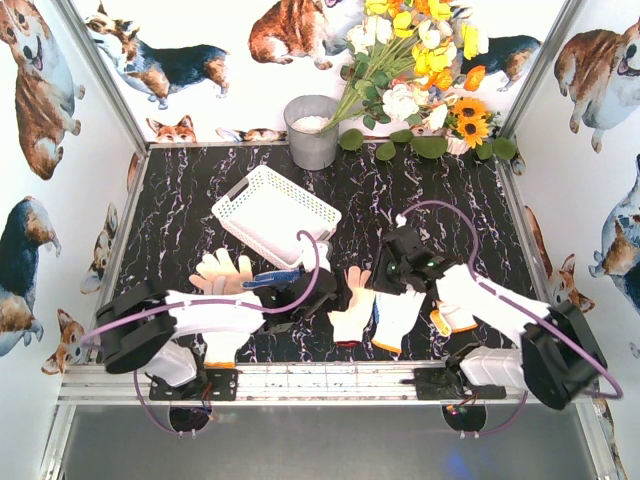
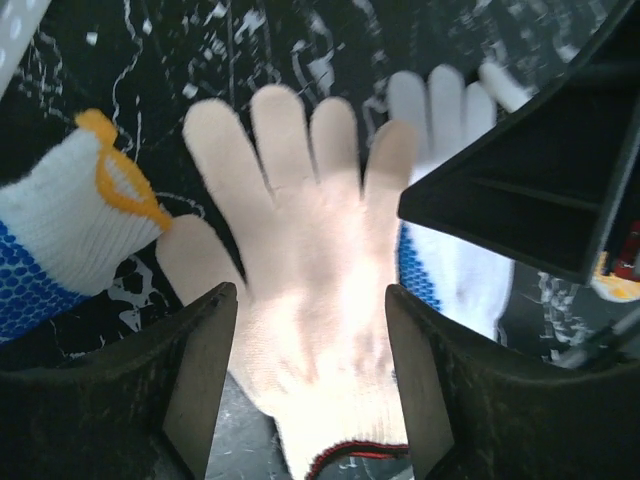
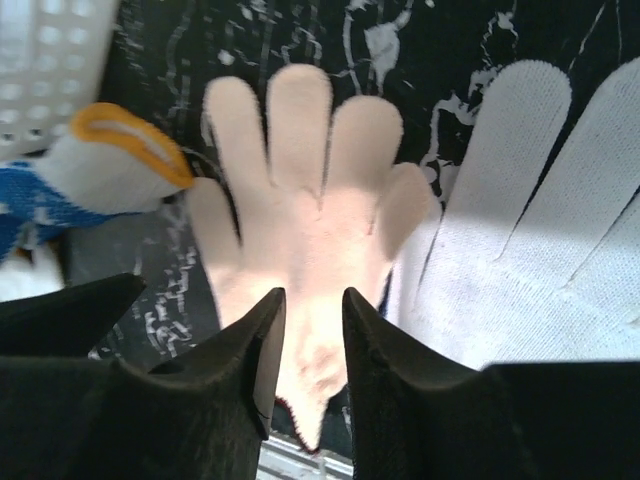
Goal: Put the gloves into the storage basket
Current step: Move the glove to the center of the board.
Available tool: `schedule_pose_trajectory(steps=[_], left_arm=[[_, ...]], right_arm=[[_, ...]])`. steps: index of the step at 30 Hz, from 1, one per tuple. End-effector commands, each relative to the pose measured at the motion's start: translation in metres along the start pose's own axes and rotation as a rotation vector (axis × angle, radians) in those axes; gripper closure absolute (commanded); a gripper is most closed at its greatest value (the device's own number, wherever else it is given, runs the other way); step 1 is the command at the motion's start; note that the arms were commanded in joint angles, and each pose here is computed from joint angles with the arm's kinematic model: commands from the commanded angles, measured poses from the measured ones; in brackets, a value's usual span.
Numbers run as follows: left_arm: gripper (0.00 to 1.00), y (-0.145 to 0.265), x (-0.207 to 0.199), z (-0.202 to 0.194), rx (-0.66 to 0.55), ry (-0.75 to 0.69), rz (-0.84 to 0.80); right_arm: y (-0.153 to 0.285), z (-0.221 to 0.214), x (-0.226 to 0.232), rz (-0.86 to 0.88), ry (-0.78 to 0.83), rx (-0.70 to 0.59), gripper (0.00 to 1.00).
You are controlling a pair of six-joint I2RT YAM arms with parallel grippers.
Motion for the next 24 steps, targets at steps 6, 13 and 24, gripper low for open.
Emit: schedule_pose_trajectory(steps=[6, 13, 24], left_arm=[[0.22, 0.044, -0.016, 0.053, -0.133, -0.048, 0.004], [0.06, 0.079, 0.023, 0.078, -0.198, -0.026, 0.177], [0.09, 0.11, 0.11, 0.097, -0.244, 0.096, 0.472]], right_arm=[[0.063, 0.021, 0.014, 0.128, 0.038, -0.213, 0.53], [0.095, 0.02, 0.001, 0.116, 0.079, -0.283, 0.37], [0.106, 0.014, -0.011, 0.095, 0.117, -0.311, 0.1]])
Point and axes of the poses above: each gripper's point midway between its finger pads, its own y axis back along the fingers, its own x axis along the line the jaws close on, z = x × y, the point moved 10 cm from there along y, back along the fingers, and after that the axes turned 5 degrees about y, right-handed, at the moved point
